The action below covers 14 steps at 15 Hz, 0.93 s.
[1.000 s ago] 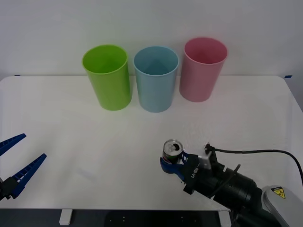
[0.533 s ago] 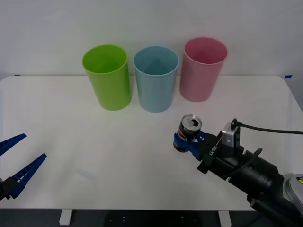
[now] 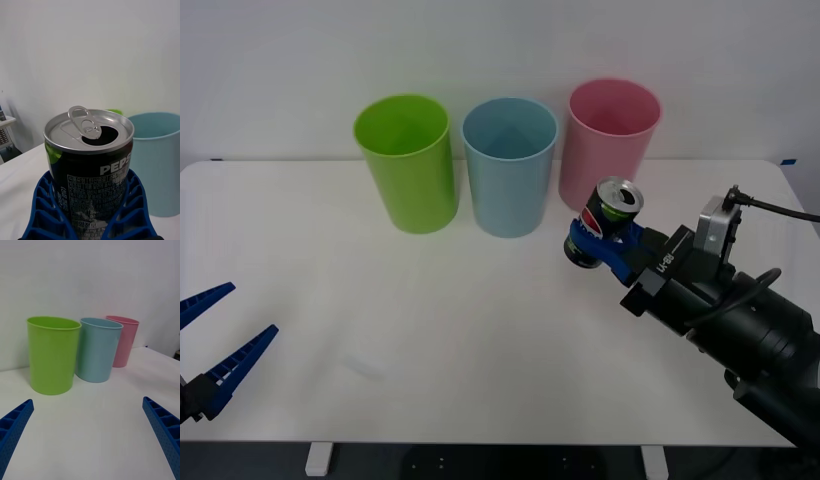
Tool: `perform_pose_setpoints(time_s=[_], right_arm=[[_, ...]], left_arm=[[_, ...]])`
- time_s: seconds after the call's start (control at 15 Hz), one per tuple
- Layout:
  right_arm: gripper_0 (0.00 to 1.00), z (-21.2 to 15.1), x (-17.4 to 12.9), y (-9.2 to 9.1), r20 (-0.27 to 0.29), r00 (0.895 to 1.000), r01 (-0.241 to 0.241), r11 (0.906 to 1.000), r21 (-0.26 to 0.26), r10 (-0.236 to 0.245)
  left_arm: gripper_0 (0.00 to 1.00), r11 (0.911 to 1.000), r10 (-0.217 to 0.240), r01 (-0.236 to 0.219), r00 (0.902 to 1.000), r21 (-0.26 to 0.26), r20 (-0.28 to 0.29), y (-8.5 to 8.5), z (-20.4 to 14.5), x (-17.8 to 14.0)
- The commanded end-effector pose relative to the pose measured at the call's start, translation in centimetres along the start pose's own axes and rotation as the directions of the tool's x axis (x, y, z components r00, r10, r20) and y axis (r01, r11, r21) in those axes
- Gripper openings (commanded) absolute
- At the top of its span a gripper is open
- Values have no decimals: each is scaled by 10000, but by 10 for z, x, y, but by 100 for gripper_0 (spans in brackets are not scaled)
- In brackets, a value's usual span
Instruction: Grasp the object on the table and drop it into the matching bin: aluminum can to the light blue bin, PET bottle to the pink bin.
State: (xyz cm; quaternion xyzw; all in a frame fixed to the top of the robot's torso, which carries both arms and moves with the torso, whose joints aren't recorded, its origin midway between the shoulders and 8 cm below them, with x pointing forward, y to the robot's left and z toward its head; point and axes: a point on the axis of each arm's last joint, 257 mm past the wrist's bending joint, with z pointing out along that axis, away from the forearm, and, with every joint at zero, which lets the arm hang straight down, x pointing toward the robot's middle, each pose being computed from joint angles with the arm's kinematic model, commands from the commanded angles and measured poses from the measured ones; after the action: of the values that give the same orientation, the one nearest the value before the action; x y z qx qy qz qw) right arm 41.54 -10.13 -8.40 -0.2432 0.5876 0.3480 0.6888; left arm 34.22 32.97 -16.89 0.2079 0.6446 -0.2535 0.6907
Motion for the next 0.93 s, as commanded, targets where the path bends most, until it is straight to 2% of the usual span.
perform_pose_setpoints(time_s=[0.07,0.13,0.2,0.4,0.53,0.73,0.93], right_arm=[[0,12,-25,-13,365,9988,328,9992,215,-335],[0,16,-34,-17,500,9978,412,9987,305,-427],[0,22,-42,-20,604,9978,251,9991,336,-271],[0,37,-58,-29,673,9973,283,9988,389,-308],[0,50,-67,-38,696,9962,499,9981,351,-522],[0,73,-76,-59,599,9949,786,9963,355,-806],[0,98,-77,-80,405,9957,821,9959,386,-837]], left_arm=[[100,10000,0,0,10000,0,0,0,0,0],[100,10000,0,0,10000,0,0,0,0,0],[100,10000,0,0,10000,0,0,0,0,0],[100,10000,0,0,10000,0,0,0,0,0],[100,10000,0,0,10000,0,0,0,0,0],[100,10000,0,0,10000,0,0,0,0,0],[100,10000,0,0,10000,0,0,0,0,0]])
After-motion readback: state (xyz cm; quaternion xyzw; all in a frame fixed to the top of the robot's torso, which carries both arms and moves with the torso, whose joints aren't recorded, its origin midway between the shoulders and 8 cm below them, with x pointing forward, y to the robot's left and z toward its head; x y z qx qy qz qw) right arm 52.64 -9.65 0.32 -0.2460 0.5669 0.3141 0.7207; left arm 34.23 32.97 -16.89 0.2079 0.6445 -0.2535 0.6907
